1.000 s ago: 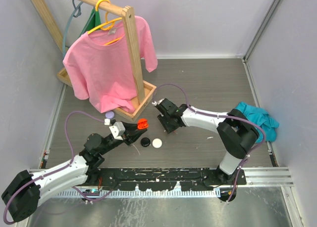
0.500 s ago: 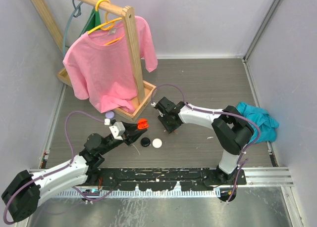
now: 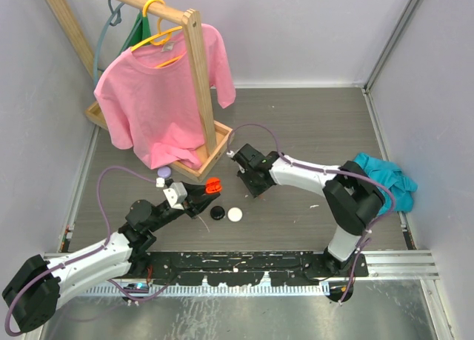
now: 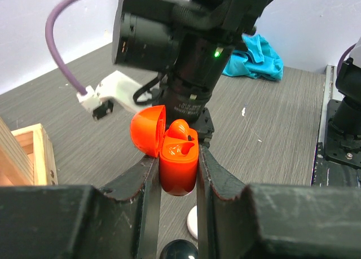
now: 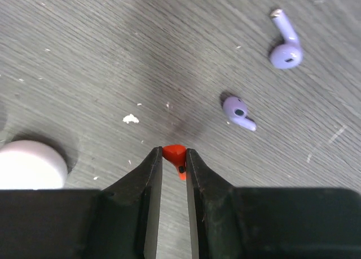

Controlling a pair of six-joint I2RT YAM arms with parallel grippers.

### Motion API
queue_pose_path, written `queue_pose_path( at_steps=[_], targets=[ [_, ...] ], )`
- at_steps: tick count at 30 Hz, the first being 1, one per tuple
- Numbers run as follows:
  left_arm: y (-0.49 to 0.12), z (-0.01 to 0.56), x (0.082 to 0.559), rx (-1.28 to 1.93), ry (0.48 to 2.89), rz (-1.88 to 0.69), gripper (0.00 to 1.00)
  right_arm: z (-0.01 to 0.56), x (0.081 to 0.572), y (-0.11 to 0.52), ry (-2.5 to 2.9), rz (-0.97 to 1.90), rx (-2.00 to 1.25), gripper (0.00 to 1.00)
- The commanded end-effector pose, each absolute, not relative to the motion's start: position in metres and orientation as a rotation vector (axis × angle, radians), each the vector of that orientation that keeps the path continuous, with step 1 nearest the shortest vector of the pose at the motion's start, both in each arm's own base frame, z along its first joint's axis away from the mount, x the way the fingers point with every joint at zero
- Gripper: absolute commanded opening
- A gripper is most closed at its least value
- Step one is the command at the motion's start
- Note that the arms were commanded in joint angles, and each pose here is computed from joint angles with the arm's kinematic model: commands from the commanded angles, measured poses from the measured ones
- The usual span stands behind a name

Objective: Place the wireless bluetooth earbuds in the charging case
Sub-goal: Pick up the earbud from the center of the board, then place the earbud in the charging case.

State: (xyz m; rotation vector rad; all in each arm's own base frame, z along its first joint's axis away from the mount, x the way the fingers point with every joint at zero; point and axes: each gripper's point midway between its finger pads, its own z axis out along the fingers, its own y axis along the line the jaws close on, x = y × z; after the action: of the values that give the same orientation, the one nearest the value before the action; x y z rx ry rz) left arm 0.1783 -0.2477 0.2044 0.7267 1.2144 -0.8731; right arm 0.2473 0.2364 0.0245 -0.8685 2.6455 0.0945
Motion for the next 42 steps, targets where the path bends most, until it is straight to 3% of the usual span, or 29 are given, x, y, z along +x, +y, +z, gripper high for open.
queue_pose_path(
  at_steps=[1,8,22,42],
  targets=[
    [-0.249,0.233,0.179,0.707,1.135,-0.879,0.0,0.082,0.261,0.249,2.474,0.157,-0.737,0.19],
    [-0.249,0.232,0.18,0.704,1.141,-0.87,0.0,0.148,0.262,0.261,2.242,0.207,-0.594,0.2],
    [-0.25,0.228,0.181,0.717,1.145,-0.862,0.0,0.276,0.21,0.308,1.754,0.634,-0.459,0.21],
    [-0.252,0.229,0.178,0.733,1.129,-0.879,0.0,0.284,0.166,0.368,1.543,0.975,-0.495,0.21]
  ],
)
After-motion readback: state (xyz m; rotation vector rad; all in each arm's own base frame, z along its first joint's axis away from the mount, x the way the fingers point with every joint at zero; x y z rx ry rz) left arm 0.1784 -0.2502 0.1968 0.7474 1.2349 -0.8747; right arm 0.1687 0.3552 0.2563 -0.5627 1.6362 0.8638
